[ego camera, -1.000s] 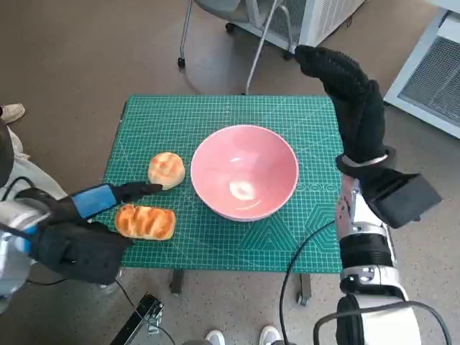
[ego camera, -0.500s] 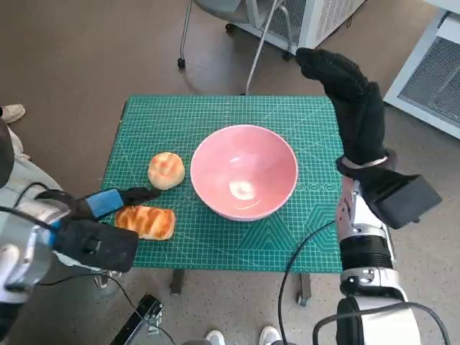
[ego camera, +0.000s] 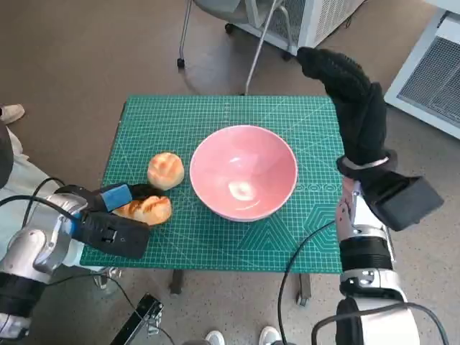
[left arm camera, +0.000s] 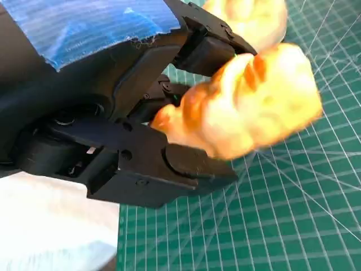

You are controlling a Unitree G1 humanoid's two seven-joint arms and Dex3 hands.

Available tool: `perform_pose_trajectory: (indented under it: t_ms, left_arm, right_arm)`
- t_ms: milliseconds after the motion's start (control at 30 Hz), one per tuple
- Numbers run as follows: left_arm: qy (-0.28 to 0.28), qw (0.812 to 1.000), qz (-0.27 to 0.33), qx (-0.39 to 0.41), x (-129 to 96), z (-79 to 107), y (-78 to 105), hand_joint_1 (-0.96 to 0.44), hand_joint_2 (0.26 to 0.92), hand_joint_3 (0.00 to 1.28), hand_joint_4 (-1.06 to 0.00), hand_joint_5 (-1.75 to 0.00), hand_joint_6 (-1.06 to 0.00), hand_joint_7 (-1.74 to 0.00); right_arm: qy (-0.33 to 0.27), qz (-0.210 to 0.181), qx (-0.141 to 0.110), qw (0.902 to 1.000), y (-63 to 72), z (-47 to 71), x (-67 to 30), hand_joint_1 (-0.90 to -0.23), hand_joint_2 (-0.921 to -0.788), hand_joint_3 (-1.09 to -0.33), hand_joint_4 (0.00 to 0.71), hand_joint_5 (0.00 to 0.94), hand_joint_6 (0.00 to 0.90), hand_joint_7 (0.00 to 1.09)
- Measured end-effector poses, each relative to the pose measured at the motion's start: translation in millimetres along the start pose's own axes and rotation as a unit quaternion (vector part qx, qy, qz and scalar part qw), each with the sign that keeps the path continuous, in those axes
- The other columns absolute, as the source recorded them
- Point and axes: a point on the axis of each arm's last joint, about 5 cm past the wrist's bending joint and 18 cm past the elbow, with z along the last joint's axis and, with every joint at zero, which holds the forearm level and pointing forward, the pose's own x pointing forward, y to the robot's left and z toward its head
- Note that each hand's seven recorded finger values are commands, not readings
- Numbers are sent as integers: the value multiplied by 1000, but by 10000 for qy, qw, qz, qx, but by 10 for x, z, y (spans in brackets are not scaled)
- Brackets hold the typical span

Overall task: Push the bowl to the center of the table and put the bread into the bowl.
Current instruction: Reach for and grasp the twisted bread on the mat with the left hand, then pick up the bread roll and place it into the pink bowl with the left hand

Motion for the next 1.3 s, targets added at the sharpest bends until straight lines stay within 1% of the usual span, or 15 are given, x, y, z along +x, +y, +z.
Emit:
perform_pose_trajectory:
  t_ms: [133, 333, 467, 567, 600, 767, 833, 867, 933, 1067, 1100, 1167, 1200, 1233, 1300]
  left_arm:
    - [-245, 9997, 51, -29, -6, -7, 5, 1, 917, 132, -589, -1354, -604, -1088]
    - [-452, 9987, 110, -202, -30, -18, 21, 1, 916, 129, -586, -1358, -617, -1106]
    - [-533, 9973, 309, -406, -111, -47, 107, 1, 916, 126, -586, -1358, -626, -1097]
    - [-632, 9948, 563, -572, -252, -66, 246, 2, 913, 119, -587, -1370, -655, -1051]
    - [-683, 9934, 675, -624, -310, -67, 302, 2, 911, 121, -573, -1398, -681, -1008]
    - [-985, 9813, 1431, -829, -657, -49, 647, 4, 901, 139, -533, -1483, -745, -887]
    - [-1072, 9753, 1731, -851, -786, -31, 769, 4, 899, 147, -496, -1517, -776, -852]
    - [-1134, 9714, 1893, -877, -857, -18, 838, 4, 889, 168, -485, -1525, -780, -853]
    - [-1230, 9646, 2156, -895, -969, 15, 949, 3, 833, 279, -454, -1547, -785, -885]
    - [-1443, 9491, 2660, -872, -1142, 106, 1141, 2, 787, 372, -430, -1508, -770, -994]
    - [-1500, 9453, 2767, -863, -1165, 128, 1179, 2, 775, 401, -420, -1506, -758, -1032]
    - [-1629, 9365, 2991, -839, -1194, 180, 1250, 2, 722, 500, -417, -1519, -749, -1077]
    - [-1719, 9310, 3113, -828, -1191, 218, 1290, 2, 713, 514, -418, -1520, -749, -1083]
    - [-1789, 9262, 3215, -818, -1185, 249, 1321, 2, 724, 510, -401, -1535, -735, -1094]
    - [-1930, 9180, 3374, -783, -1156, 313, 1375, 2, 717, 511, -411, -1529, -748, -1077]
  right_arm:
    - [-3, -37, 26, 10000, -1, -2, -11, -580, -921, -712, 352, 6, 85, 751]
    - [-13, -92, 67, 9999, -5, -3, -20, -579, -921, -713, 353, 7, 82, 755]
    - [-5, -105, 80, 9999, -2, -6, -32, -576, -921, -712, 355, 7, 81, 757]
    - [9, -113, 94, 9999, 3, -11, -45, -572, -921, -711, 355, 7, 78, 758]
    - [13, -116, 98, 9999, 5, -12, -49, -570, -921, -711, 354, 7, 77, 759]
    - [49, -126, 118, 9998, 8, -18, -66, -566, -921, -713, 354, 6, 74, 762]
    - [45, -123, 123, 9998, 12, -17, -64, -569, -921, -714, 354, 6, 71, 764]
    - [39, -120, 121, 9998, 12, -15, -62, -570, -921, -714, 354, 6, 71, 764]
    - [32, -121, 119, 9999, 12, -12, -59, -572, -921, -713, 354, 6, 70, 766]
    - [36, -123, 121, 9998, 11, -12, -58, -572, -921, -713, 354, 6, 68, 768]
    - [39, -124, 124, 9998, 12, -12, -58, -571, -921, -713, 354, 6, 68, 769]
    - [44, -123, 129, 9998, 13, -13, -58, -569, -921, -714, 354, 5, 67, 770]
    - [47, -126, 126, 9998, 11, -13, -59, -568, -921, -714, 354, 5, 67, 770]
    - [47, -128, 128, 9998, 10, -13, -59, -568, -921, -714, 354, 5, 67, 770]
    - [45, -128, 129, 9998, 11, -13, -59, -568, -921, -714, 354, 5, 66, 771]
